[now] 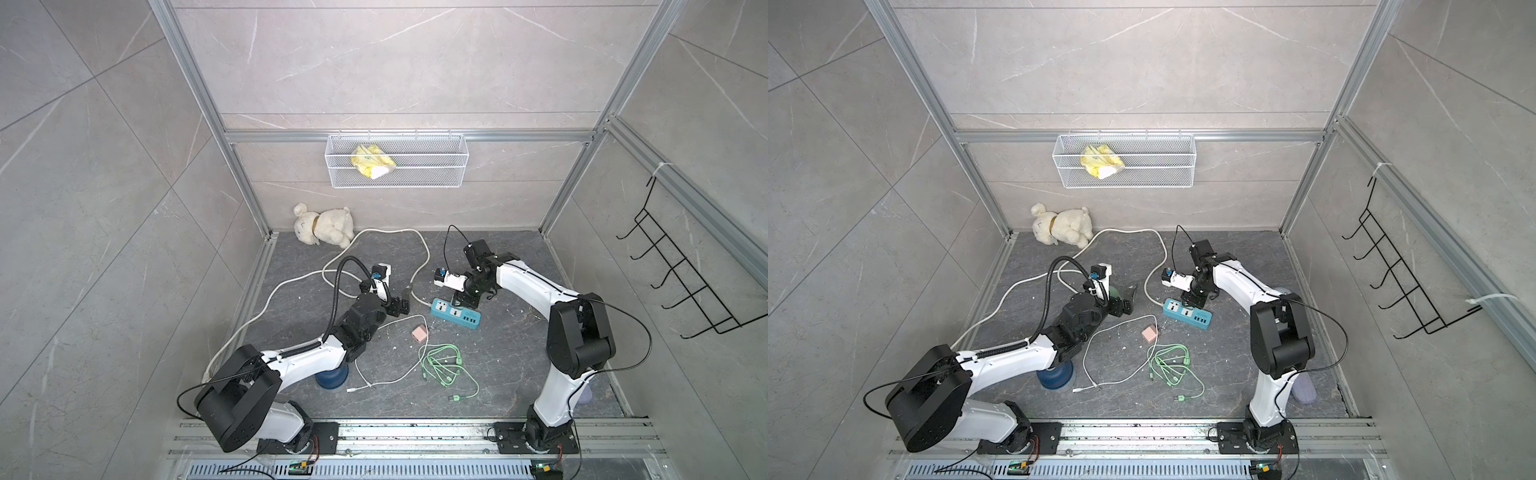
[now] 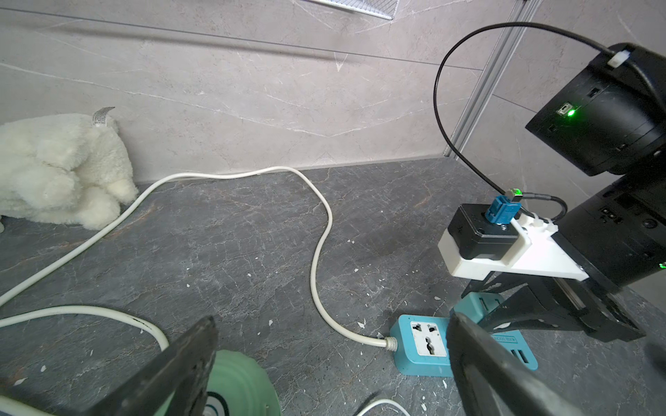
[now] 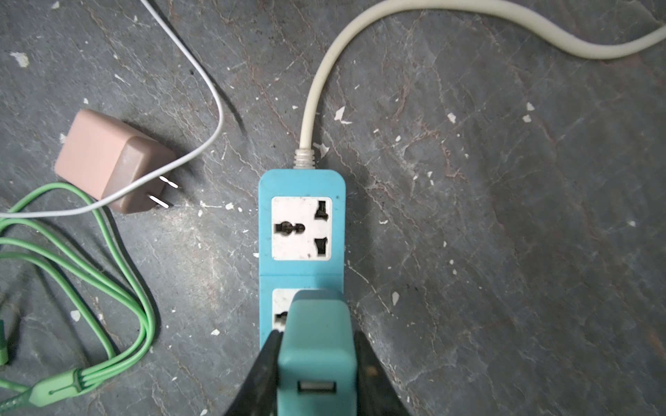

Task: Charge the cordless meat grinders
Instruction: Insert the plug into the socket.

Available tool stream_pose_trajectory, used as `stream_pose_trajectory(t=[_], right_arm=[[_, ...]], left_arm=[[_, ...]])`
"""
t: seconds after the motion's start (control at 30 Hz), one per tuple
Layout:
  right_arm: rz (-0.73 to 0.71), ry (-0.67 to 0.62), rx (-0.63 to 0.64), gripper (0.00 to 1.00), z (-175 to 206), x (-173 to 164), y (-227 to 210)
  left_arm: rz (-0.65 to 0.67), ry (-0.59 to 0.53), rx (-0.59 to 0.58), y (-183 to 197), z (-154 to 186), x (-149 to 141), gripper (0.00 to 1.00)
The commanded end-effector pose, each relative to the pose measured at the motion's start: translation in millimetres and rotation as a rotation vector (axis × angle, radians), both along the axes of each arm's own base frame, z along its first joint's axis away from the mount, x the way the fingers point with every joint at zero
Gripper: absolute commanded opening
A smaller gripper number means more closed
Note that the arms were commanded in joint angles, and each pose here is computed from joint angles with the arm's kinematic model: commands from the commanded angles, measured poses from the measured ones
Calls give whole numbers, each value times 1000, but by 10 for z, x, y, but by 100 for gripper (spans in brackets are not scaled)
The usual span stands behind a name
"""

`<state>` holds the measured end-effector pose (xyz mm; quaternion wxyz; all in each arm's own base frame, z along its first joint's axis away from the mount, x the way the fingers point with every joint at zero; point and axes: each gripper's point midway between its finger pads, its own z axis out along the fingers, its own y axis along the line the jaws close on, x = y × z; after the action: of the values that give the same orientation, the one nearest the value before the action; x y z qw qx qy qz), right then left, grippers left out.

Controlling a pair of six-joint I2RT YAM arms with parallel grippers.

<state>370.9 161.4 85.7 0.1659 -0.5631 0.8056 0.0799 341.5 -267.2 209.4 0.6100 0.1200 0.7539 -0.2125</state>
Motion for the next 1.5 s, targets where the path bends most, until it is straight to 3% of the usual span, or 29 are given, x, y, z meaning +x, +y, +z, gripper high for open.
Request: stream_pose_trajectory(t=[0.0,0.47,1.43,1.47], right_arm=[[5,31,-46,0,-62,-63,-102],[-1,42,-46,0,-44,-122,-136],[-79,107,-32,0,-447,-123,-378],[-84,101,-27,7,-411,-104,-368]], left_arm=[[1,-39,-56,1,209,26,100],[-3,-35,-59,16,205,24,100],[10,-37,-58,90,210,55,100],[13,-39,-58,97,218,59,100]])
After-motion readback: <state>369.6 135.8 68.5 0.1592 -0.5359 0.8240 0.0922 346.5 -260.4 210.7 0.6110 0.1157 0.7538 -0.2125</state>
